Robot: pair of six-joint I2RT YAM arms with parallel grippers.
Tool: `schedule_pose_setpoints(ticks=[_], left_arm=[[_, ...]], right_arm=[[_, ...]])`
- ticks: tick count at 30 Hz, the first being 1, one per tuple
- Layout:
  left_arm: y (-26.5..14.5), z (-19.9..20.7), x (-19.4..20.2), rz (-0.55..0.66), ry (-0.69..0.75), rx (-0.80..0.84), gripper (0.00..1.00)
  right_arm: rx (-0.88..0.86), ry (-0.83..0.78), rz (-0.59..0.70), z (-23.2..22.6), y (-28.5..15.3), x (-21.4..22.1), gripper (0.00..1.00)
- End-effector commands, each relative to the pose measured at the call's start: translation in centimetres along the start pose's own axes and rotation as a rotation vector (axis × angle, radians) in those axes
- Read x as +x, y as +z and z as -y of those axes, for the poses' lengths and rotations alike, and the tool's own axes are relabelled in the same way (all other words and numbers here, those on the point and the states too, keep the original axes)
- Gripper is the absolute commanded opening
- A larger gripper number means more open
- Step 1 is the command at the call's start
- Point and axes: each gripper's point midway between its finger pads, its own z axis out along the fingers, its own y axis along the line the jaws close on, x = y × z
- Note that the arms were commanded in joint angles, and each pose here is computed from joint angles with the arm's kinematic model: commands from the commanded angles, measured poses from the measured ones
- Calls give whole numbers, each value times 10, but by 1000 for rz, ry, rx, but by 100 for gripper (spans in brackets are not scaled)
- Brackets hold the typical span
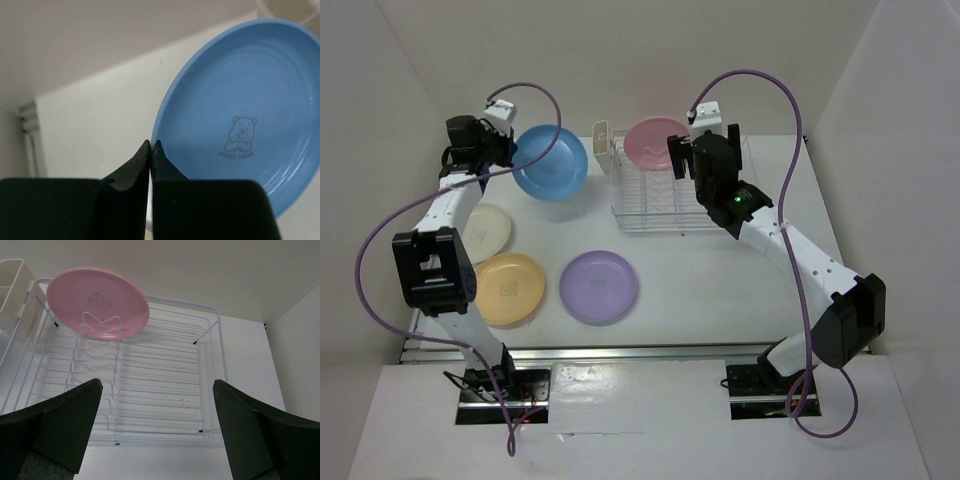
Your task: Load the plates into the dish rack
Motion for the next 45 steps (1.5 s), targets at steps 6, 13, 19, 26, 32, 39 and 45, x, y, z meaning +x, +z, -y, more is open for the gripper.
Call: schedule_pose_setpoints(ticks=[6,13,19,26,32,39,45], left_arm=[[-100,55,-183,909,574,-232,0],[-99,152,-254,1116,716,-129,0],[-62,194,-270,1149,759,-45,0],[-21,229,-246,1107,845,47,0],[-3,253,-246,1141,909,72,0],[43,264,-230,1101,974,96,0],[66,267,-216,1068,995,105,0]], right_arm=[[-12,31,12,-3,-4,-3,100],[-22,30,2,-10,-7,-5,100],[13,25,-7,0,-12,-3,100],[35,1,-36,6,-20,3,100],[42,-17,-70,8,-22,12,100],[70,-51,-113,7,-16,23,100],[77,-63,-133,9,-12,30,100]])
